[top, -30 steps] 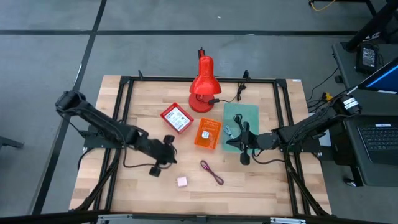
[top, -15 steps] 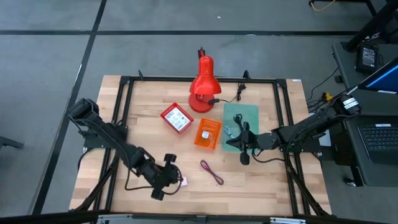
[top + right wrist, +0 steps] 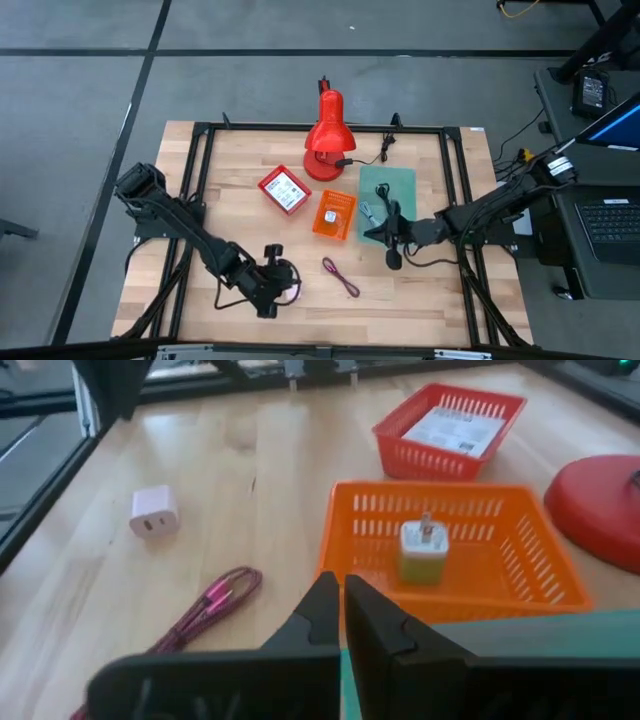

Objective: Pick and place items into bin
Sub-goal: Put the white charger adapter into the orange bin

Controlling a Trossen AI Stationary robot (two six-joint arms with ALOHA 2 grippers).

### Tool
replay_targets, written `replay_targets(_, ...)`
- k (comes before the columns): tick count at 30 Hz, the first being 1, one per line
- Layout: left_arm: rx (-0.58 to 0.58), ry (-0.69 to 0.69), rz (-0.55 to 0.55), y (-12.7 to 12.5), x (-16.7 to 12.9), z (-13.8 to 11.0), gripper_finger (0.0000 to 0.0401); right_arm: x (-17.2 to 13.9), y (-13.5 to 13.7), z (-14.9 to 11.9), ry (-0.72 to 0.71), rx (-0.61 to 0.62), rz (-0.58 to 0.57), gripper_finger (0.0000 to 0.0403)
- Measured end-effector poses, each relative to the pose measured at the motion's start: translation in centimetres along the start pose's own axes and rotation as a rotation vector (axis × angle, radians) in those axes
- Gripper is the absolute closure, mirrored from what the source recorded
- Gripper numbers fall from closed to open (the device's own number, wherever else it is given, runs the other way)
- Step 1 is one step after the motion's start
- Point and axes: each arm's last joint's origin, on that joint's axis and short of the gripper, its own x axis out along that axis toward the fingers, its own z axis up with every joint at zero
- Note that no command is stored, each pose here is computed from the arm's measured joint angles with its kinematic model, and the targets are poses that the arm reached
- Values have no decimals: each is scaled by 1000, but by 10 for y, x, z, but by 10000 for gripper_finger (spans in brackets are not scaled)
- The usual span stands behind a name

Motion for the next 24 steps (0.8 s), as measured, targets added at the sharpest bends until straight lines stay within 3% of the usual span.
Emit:
replay_targets(7, -40, 0, -1, 0, 0, 0, 284, 8, 2, -10, 48, 19, -12, 399)
replay_targets(15, -82, 3, -2, -1, 0, -1, 211, 9, 4, -6, -5, -3, 6, 399)
replay_targets(24, -113, 40, 28, -6, 17, -9, 178, 9, 4, -5, -10, -5, 7, 399)
